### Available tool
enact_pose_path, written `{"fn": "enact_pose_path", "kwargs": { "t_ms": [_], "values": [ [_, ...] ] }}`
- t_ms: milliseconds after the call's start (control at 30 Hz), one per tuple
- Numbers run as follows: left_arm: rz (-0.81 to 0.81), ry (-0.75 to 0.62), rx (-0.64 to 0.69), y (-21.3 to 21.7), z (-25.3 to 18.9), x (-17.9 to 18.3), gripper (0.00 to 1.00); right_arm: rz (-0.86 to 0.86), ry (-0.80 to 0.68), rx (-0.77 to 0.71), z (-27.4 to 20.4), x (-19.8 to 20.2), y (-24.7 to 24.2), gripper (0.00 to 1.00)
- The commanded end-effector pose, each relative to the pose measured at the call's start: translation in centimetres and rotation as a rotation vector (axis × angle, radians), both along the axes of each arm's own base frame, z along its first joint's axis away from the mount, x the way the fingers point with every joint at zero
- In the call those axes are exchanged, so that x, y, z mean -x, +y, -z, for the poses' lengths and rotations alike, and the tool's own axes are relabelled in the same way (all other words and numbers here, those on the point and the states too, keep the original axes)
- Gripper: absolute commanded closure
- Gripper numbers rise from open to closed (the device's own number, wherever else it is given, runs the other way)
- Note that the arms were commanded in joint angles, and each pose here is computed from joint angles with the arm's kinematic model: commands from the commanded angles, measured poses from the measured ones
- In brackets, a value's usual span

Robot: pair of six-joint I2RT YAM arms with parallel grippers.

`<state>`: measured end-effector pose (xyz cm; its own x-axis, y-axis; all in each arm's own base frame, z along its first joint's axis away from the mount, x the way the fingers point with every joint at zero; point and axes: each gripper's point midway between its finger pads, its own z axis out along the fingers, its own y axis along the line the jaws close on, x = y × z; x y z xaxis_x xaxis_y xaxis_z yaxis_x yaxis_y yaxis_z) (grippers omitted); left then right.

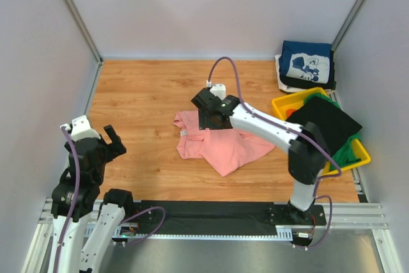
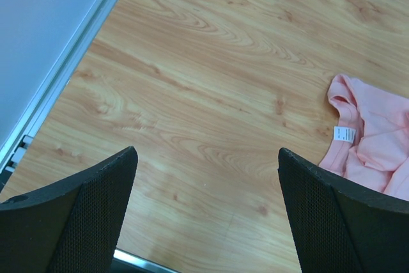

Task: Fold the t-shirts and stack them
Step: Flatten the tshirt out

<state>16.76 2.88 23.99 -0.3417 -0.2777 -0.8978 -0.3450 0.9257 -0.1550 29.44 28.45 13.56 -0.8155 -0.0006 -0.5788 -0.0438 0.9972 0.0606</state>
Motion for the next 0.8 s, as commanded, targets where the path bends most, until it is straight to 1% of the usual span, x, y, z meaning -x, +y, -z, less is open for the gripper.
{"fn": "enact_pose_path", "kwargs": {
  "t_ms": [0, 33, 67, 133, 167, 200, 267, 367, 467, 500, 533, 567, 633, 700, 767],
  "values": [
    [0.005, -0.031, 0.001, -0.1, -1.1, -0.4, 0.03, -0.03, -0.008, 0.115, 1.1, -3.0, 0.4, 0.27],
    [0.007, -0.03, 0.0, -0.1, -1.1, -0.4, 0.03, -0.04, -0.028, 0.115, 0.4, -4.0, 1.1, 0.28],
    [0.01, -0.032, 0.002, -0.1, -1.1, -0.4, 0.03, -0.047, 0.0, 0.151, 2.2, -4.4, 1.4, 0.28],
    [0.015, -0.031, 0.003, -0.2, -1.1, -0.4, 0.03, -0.053, 0.003, 0.171, 3.1, -5.5, 2.0, 0.29],
    [0.018, -0.032, 0.003, -0.3, -1.1, -0.5, 0.03, -0.048, 0.007, 0.183, 3.3, -5.8, 1.9, 0.3],
    [0.02, -0.03, 0.003, -0.3, -1.0, -0.5, 0.03, -0.046, 0.012, 0.195, 3.5, -6.0, 1.8, 0.33],
    [0.02, -0.027, 0.001, -0.3, -1.0, -0.5, 0.03, -0.03, 0.022, 0.225, 4.4, -6.4, 1.4, 0.36],
    [0.02, -0.03, 0.002, -0.3, -1.0, -0.5, 0.03, -0.018, 0.041, 0.26, 5.5, -6.3, 0.6, 0.39],
    [0.025, -0.035, 0.003, -0.4, -1.1, -0.5, 0.03, -0.02, 0.056, 0.287, 6.6, -6.4, 0.3, 0.52],
    [0.026, -0.036, 0.005, -0.4, -1.1, -0.5, 0.03, -0.02, 0.059, 0.299, 6.7, -6.4, 0.0, 0.67],
    [0.026, -0.034, 0.004, -0.4, -1.1, -0.5, 0.03, -0.014, 0.058, 0.304, 6.7, -6.4, -0.1, 0.76],
    [0.025, -0.029, 0.002, -0.4, -1.0, -0.6, 0.03, -0.013, 0.059, 0.307, 6.7, -6.3, -0.2, 0.89],
    [0.027, -0.03, 0.002, -0.4, -1.0, -0.6, 0.03, -0.009, 0.05, 0.3, 6.0, -6.3, -0.3, 1.0],
    [0.028, -0.03, 0.001, -0.4, -1.0, -0.6, 0.03, 0.001, 0.044, 0.304, 5.2, -6.0, -0.9, 1.0],
    [0.026, -0.029, 0.0, -0.4, -1.0, -0.6, 0.03, 0.013, 0.001, 0.275, 2.3, -5.7, -1.4, 1.0]
  ]
}}
